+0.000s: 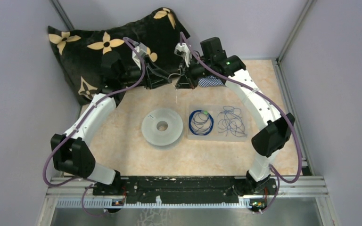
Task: Wrap the cables
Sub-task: Adjust the cable at the center of the board.
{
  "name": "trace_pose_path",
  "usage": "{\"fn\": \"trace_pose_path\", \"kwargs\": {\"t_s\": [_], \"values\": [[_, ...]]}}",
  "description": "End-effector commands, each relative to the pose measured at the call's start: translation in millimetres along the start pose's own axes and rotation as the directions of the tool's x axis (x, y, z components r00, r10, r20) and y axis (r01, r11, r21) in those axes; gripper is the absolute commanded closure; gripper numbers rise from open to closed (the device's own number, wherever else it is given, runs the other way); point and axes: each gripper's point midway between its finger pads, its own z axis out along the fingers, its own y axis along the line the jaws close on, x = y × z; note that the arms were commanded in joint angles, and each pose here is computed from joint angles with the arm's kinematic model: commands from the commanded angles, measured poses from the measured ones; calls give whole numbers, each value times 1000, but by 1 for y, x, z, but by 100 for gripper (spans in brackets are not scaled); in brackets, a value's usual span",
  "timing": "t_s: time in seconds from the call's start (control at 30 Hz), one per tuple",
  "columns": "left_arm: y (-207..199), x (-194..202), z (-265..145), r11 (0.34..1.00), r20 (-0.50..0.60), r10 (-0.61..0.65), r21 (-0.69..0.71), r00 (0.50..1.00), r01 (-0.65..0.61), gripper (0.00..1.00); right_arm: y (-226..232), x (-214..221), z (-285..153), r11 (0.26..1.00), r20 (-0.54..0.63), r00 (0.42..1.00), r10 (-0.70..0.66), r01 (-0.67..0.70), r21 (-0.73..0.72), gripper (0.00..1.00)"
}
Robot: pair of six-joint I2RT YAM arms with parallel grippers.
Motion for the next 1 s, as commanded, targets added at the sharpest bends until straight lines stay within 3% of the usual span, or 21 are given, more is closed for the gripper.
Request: {"fn": "trace_pose_path", "kwargs": {"t_s": [0.0, 0.67, 0.83, 0.97], "values": [[-9, 4, 8, 997, -2, 50, 58, 999, -49, 59, 20, -14, -15, 997, 44, 996, -74, 76, -24, 100], [-21, 8, 15, 996, -8, 45, 82, 999, -44, 99, 26, -4, -16, 999, 37, 998, -41, 42, -31, 100], [-24, 2, 12, 995, 4, 67, 67, 998, -68, 100, 17, 1, -15, 1000, 20, 1000, -21, 20, 21, 100], [-19, -1, 7, 993, -4, 116, -11, 993, -116, 100, 7, 5, -21, 994, -1, 1000, -22, 22, 103, 76]]}}
